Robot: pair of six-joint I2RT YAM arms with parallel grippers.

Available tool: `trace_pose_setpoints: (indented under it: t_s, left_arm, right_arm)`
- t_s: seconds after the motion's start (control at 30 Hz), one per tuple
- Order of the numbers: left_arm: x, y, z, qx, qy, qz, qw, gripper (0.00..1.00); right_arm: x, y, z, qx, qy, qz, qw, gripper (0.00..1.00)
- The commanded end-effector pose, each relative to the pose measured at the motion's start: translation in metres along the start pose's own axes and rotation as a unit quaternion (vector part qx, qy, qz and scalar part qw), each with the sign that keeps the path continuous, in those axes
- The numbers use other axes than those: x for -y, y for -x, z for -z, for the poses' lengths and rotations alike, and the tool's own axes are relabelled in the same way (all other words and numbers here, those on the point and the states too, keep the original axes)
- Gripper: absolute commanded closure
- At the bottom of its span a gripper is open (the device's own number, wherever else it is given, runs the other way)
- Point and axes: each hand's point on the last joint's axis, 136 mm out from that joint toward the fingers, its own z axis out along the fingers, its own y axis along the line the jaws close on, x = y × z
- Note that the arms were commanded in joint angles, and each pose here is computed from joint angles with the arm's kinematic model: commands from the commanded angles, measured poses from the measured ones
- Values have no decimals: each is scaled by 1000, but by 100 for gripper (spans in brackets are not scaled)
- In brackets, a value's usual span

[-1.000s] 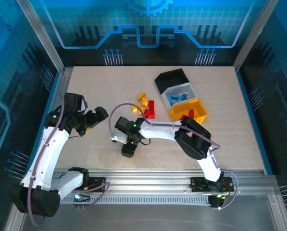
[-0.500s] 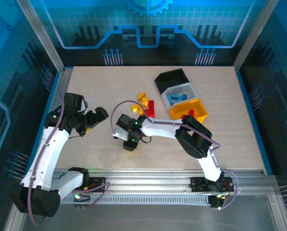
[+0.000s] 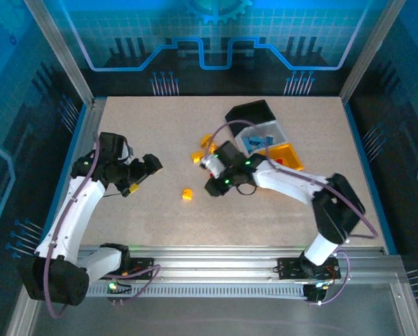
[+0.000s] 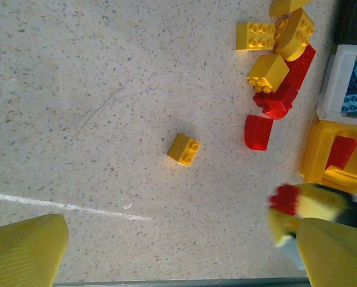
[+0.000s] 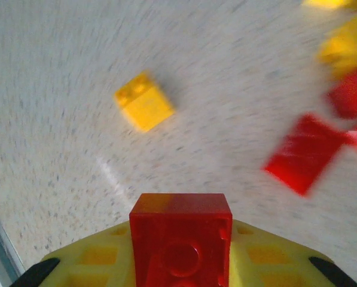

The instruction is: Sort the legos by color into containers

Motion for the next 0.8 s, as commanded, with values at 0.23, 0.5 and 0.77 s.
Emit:
trace_pose_setpoints:
  t_s: [0.23, 0.5, 0.77]
  left_arm:
    - [54, -4, -56, -61, -13, -41, 997, 1]
    - [89, -15, -97, -115, -1, -74, 991, 1]
    - [100, -22, -114, -137, -2, -80, 987, 1]
  right_arm:
    - [112, 13, 109, 136, -84, -186, 970, 77]
    - [180, -25, 133, 162, -113, -285, 938, 77]
    - [204, -47, 121, 159, -107, -333, 923, 77]
